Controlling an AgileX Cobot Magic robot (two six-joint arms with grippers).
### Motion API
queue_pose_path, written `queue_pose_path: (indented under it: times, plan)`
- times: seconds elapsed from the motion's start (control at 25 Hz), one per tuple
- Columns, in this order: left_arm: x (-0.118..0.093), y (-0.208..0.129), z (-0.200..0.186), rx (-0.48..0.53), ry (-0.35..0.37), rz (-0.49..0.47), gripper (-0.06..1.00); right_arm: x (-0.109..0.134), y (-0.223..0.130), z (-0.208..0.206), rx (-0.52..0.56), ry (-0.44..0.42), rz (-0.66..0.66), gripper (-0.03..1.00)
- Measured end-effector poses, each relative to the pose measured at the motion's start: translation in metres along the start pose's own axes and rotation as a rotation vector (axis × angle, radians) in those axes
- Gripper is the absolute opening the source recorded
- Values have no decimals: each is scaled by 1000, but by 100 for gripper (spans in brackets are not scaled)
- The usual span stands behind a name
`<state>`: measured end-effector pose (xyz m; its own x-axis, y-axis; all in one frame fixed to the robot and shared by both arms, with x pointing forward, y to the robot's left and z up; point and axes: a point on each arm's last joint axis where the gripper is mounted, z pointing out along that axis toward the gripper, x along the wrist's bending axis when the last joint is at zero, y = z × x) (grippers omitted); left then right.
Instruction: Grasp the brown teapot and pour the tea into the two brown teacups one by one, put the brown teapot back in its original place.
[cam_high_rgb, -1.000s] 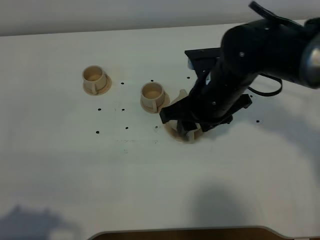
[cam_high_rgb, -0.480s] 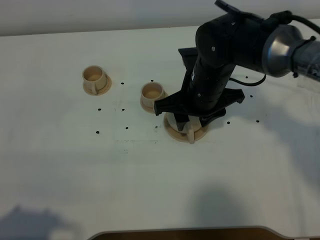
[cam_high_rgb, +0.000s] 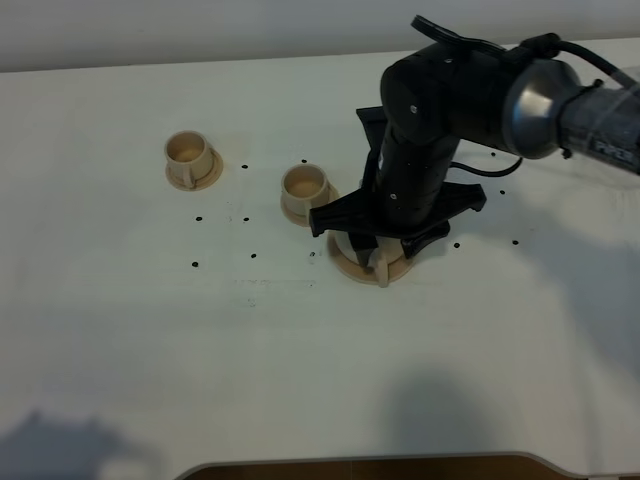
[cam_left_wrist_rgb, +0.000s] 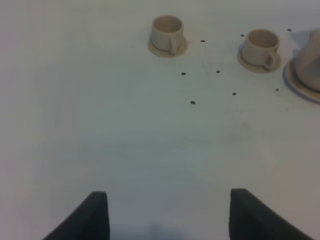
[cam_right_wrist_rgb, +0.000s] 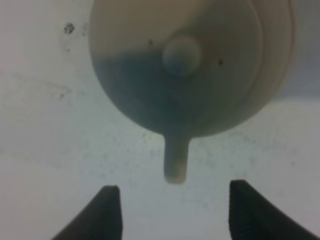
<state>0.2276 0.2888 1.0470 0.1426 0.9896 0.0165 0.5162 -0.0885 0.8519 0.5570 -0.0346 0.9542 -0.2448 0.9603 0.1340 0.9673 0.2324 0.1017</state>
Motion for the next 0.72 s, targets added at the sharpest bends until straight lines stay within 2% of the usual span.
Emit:
queue_pose_path:
  times: [0.72]
  plan:
    - [0,0,0,0,0,0,54,5,9,20,65,-49,-21,46]
